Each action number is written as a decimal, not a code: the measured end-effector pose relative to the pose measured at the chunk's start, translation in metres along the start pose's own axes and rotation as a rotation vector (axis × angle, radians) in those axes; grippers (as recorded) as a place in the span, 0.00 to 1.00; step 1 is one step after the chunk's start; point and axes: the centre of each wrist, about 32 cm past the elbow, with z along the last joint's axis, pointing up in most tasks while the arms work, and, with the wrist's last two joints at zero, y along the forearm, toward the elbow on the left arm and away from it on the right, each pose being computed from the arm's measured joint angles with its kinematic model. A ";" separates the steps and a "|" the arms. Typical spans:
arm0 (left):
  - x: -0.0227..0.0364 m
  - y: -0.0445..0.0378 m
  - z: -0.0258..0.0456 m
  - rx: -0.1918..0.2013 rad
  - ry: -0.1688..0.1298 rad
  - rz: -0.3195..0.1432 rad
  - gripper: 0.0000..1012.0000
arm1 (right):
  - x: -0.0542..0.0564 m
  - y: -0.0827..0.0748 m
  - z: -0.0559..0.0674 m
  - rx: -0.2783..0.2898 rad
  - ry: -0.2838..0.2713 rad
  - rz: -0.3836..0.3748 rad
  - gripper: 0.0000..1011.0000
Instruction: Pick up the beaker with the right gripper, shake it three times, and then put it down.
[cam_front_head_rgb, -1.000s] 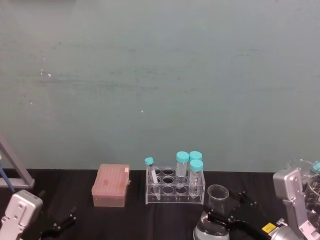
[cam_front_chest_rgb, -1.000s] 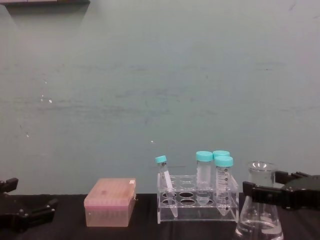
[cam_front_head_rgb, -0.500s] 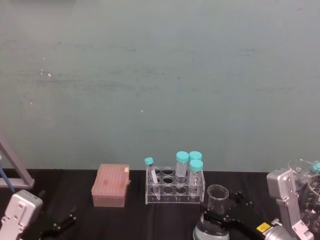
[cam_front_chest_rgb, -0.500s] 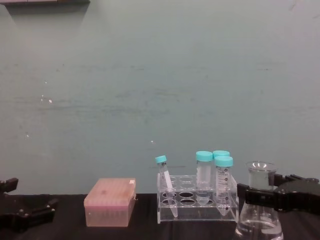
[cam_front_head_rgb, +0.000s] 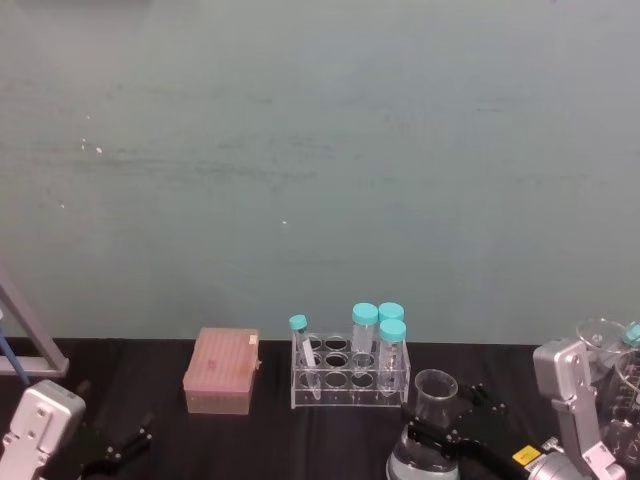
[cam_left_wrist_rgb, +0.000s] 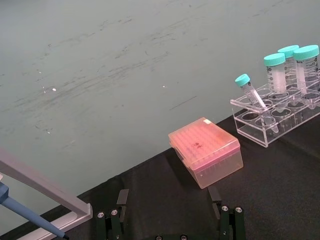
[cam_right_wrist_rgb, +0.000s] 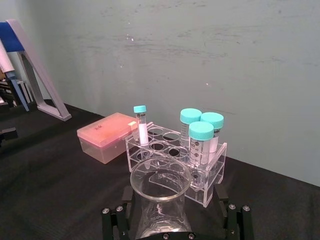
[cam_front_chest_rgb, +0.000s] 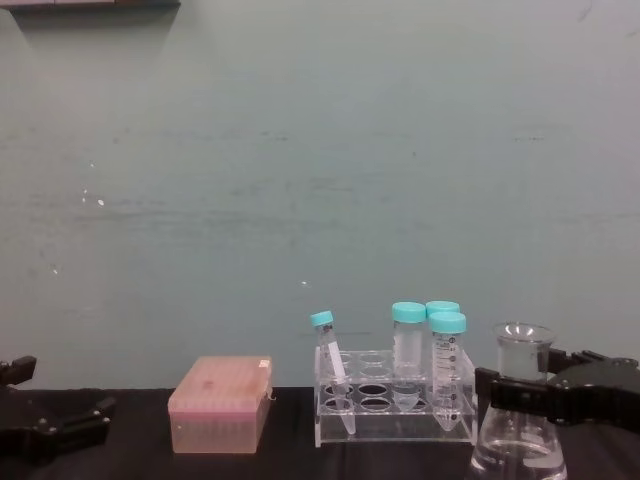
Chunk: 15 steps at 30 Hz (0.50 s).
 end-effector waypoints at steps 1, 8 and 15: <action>0.0000 0.0000 0.0000 0.000 0.000 0.000 0.99 | 0.000 0.000 0.000 0.000 0.000 0.000 0.99; 0.0000 0.0000 0.0000 0.000 0.000 0.000 0.99 | 0.000 0.000 0.000 0.001 0.001 0.001 0.85; 0.0000 0.0000 0.0000 0.000 0.000 0.000 0.99 | 0.000 0.000 0.001 0.002 0.001 0.002 0.63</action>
